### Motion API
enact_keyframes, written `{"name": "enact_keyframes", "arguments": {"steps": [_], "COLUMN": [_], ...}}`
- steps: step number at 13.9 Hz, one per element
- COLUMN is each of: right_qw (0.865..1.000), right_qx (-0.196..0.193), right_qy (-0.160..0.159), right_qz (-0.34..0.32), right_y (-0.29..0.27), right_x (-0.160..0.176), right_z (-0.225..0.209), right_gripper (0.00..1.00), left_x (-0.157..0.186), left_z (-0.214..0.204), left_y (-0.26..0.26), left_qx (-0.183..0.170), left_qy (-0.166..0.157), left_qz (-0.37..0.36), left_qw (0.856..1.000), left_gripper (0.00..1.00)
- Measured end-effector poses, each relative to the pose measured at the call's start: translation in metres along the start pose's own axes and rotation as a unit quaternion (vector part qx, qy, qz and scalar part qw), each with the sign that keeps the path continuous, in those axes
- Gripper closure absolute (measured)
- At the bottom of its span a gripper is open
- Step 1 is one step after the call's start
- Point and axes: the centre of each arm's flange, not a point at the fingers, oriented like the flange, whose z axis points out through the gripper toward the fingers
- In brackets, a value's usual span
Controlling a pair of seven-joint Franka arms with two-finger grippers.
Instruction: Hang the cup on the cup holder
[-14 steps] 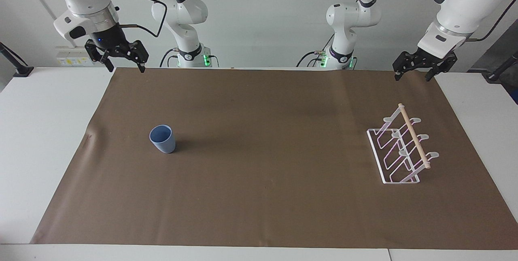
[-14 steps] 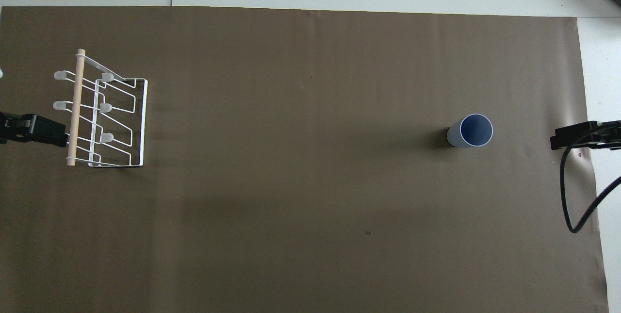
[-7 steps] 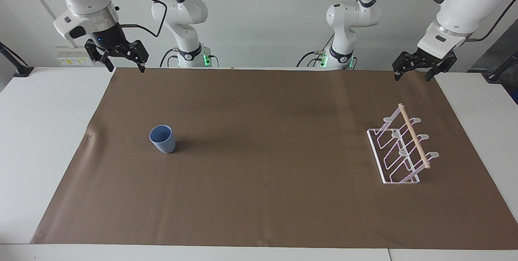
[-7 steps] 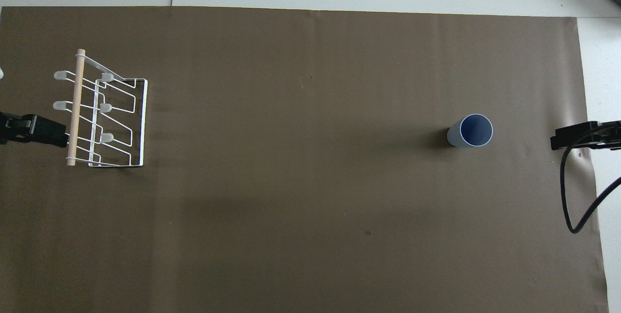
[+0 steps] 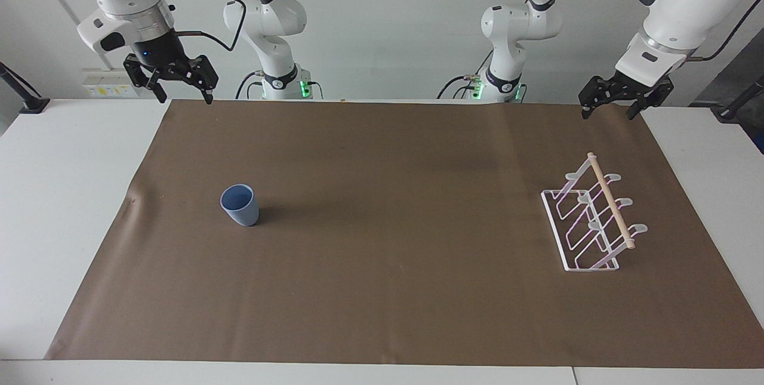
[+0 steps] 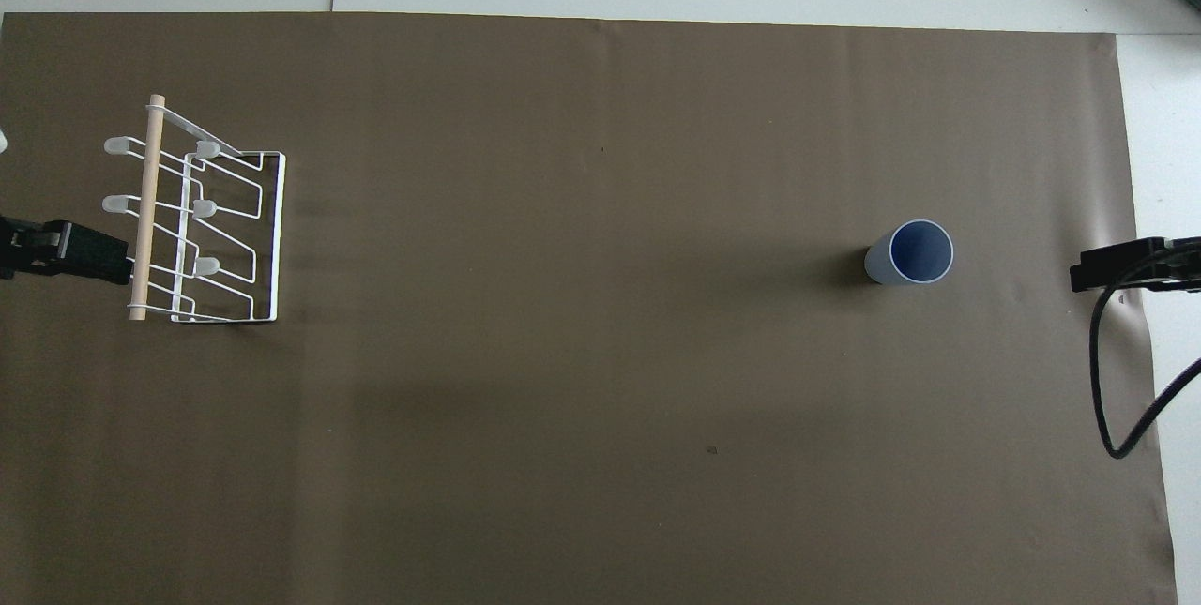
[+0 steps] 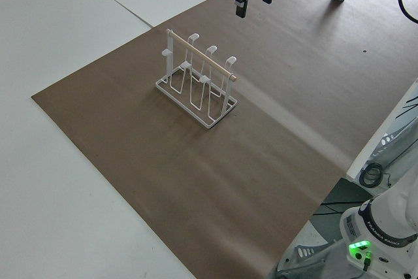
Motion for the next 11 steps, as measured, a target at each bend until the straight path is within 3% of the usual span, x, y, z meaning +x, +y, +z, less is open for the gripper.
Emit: {"name": "enact_keyframes", "arguments": {"steps": [11], "right_qw": [0.999], "right_qx": [0.002], "right_qy": [0.022], "right_qz": [-0.027], "right_y": [0.018], "right_x": [0.019], "right_z": [0.062], "right_gripper": [0.0], "left_x": [0.0], "left_z": [0.0], "left_y": [0.0], "left_qx": [0.0], "left_qy": [0.0], "left_qz": [-0.001], "left_qw": [1.0], "left_gripper": [0.0]}}
